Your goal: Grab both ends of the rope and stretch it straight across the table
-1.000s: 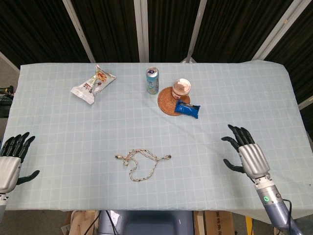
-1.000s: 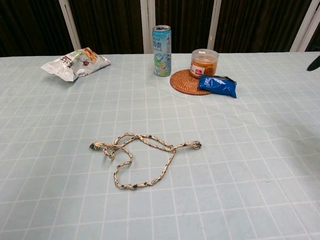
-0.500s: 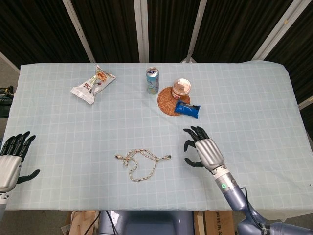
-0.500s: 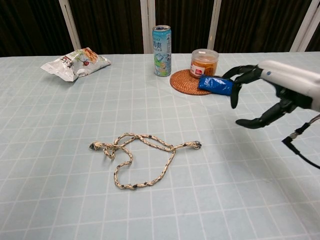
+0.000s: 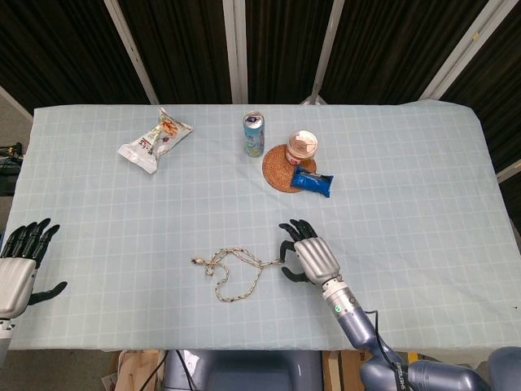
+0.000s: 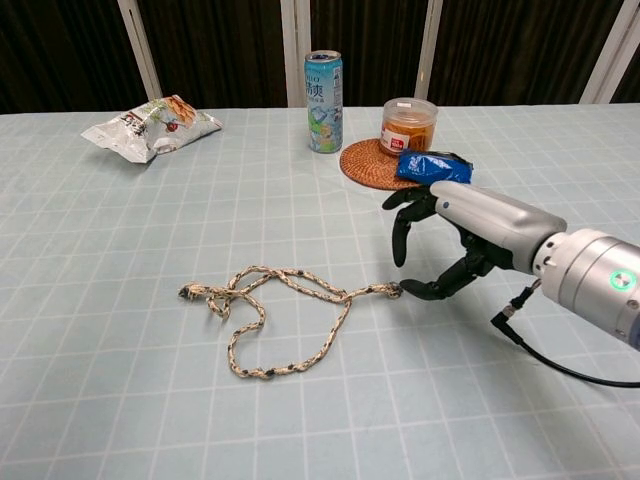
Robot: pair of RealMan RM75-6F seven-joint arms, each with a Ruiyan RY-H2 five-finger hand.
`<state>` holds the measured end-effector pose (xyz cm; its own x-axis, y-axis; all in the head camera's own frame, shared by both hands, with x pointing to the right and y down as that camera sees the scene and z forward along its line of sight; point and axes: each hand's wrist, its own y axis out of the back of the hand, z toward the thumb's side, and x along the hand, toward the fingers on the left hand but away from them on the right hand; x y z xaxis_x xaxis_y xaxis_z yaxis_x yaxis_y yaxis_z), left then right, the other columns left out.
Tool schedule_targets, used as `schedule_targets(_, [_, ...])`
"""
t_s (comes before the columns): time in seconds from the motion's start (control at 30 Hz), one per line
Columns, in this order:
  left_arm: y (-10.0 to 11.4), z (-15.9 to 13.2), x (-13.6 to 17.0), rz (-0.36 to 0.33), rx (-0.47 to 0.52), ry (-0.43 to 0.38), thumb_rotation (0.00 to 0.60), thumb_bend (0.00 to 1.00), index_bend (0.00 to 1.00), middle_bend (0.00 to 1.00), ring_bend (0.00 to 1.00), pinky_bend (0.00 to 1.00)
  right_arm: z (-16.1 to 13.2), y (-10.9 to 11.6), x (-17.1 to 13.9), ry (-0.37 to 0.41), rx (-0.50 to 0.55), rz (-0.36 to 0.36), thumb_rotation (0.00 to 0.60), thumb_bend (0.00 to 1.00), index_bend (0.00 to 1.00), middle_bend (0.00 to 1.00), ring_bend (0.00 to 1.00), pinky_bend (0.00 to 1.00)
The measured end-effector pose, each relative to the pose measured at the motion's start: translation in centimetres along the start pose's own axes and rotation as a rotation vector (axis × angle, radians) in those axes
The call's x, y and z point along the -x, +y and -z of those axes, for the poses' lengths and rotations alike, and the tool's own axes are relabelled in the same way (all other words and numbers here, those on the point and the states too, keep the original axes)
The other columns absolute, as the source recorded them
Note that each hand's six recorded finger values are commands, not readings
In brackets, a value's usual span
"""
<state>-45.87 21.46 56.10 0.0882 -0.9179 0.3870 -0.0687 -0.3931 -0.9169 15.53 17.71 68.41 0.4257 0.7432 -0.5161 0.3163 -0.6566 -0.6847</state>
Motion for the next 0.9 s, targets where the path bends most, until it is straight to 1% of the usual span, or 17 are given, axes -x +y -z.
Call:
schedule_targets(0.53, [0.1,0.1,-0.1,0.001,0.017,0.001,0.600,0.04,0.01,0.00,0.00,0.00,-1.3,-2.2,1.5,-0.013,0.005,-0.009,0.600,0.35,0.55,0.16,0.00,0.00])
schedule_targets(0.83, [0.2,0.1,-0.2,-0.002,0.023,0.004,0.600,0.04,0.01,0.00,0.00,0.00,-1.2,-2.7,2.0,-0.032,-0.002,-0.008,0.600,0.35,0.55,0.16,0.00,0.00])
schedule_targets(0.9, [0.2,0.2,-0.2,-0.001,0.025,0.004,0.600,0.04,0.01,0.00,0.00,0.00,-1.1,-2.8,2.1,-0.036,-0.004,-0.009,0.600,0.36,0.55,0.16,0.00,0.00])
